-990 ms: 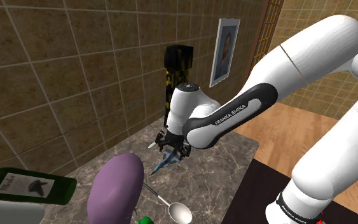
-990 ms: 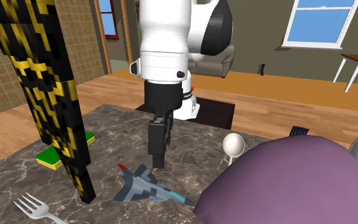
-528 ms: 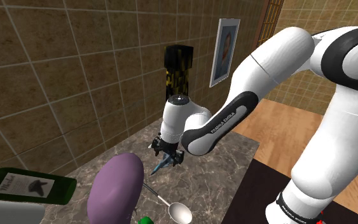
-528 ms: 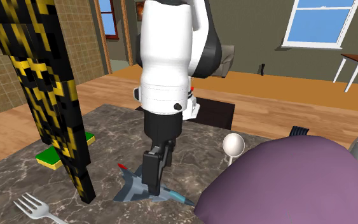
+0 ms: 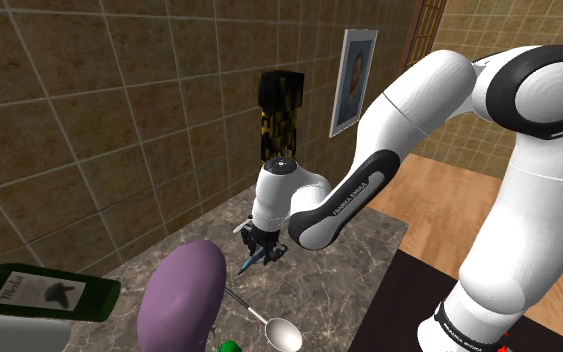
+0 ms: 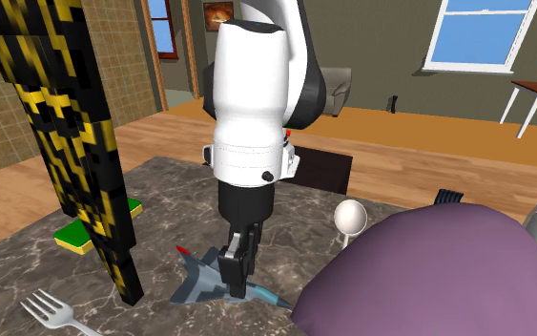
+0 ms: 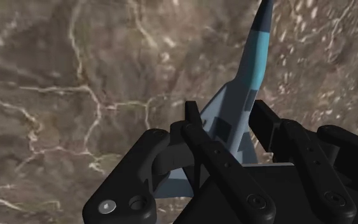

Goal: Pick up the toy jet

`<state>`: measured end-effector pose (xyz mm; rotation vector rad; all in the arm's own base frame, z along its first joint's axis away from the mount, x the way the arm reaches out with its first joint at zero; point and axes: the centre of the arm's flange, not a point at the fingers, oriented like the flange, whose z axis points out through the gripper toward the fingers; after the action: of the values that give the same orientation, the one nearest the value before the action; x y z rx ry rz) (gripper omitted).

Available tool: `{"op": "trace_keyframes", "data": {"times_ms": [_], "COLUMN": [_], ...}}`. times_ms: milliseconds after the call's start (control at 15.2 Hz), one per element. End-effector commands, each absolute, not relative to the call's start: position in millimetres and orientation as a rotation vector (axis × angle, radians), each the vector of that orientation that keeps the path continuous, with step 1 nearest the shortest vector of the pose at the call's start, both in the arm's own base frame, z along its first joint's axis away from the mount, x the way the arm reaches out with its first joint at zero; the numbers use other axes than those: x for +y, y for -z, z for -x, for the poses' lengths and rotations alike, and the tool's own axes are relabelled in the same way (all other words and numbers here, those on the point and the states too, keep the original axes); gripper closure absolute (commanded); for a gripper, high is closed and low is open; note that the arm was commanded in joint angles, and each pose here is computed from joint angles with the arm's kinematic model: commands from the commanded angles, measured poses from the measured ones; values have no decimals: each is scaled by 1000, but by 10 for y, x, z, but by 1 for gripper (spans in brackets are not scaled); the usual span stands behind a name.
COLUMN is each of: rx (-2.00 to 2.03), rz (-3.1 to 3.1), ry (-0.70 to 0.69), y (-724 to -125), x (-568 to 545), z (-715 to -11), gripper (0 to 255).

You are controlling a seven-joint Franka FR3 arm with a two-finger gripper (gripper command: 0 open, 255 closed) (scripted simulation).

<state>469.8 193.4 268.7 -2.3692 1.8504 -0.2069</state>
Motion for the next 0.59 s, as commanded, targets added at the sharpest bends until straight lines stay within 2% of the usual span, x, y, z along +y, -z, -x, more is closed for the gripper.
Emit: {"op": "trace_keyframes", "data": {"times_ms": [0, 528], "rx": [1851, 1851], "rz": [2370, 2370], "ry": [206, 206], "y": [-2682, -2841], "x": [1933, 1933], "z": [-4694, -4696], "gripper": [255, 255]}}
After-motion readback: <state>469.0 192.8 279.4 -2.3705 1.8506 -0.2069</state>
